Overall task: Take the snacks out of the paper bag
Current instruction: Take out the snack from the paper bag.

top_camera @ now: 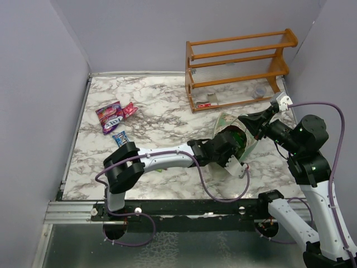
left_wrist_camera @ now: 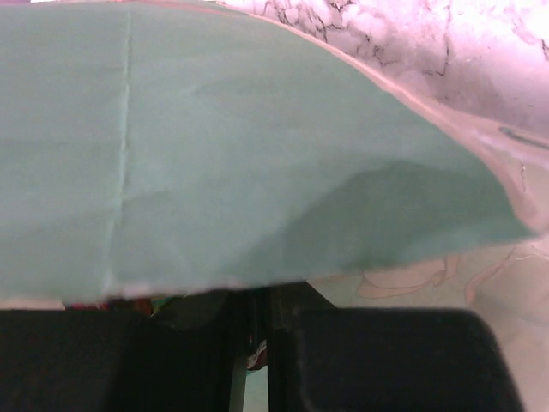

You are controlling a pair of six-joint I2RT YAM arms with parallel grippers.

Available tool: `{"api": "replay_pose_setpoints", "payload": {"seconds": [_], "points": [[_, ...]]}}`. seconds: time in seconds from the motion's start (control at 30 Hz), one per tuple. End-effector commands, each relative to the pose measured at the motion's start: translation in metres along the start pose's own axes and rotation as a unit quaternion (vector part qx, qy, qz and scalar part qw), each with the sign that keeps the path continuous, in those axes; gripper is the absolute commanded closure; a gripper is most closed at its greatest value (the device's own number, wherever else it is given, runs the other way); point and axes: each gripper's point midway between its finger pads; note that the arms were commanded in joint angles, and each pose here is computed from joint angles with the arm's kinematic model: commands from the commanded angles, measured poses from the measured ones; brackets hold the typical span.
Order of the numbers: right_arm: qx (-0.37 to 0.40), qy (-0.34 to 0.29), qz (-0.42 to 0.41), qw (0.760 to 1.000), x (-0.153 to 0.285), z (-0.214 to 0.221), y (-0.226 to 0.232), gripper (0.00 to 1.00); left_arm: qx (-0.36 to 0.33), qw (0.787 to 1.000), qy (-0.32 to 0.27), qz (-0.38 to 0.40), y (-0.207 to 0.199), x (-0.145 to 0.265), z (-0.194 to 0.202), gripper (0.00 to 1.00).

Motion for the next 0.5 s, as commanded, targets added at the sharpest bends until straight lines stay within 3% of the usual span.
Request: {"api": "replay_pose_setpoints", "payload": {"seconds": [0.0,0.13,0.47], "points": [[0.038,-0.062,-0.024,0.997,0.009,-0.044,0.019,0.99,0.036,0.998,-0.035,-0.029,0.01,0.029,-0.02,0.92],[0.038,-0.063,-0.023,0.997,0.009,-0.043,0.018,0.99,0.043,0.996,-0.044,-0.062,0.023,0.054,-0.027,1.0],[0.031,-0.059,-0.024,0.997,0.007,-0.037,0.016,0.99,0.056,0.982,-0.13,-0.127,0.06,0.139,-0.062,1.0]]}}
Point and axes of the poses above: each gripper's point midway between its finger pads, its own x axis back along the fingers, its own y axis along the line the jaws close on, z = x × y, and after that the axes turned 11 degrees about -x, right-handed
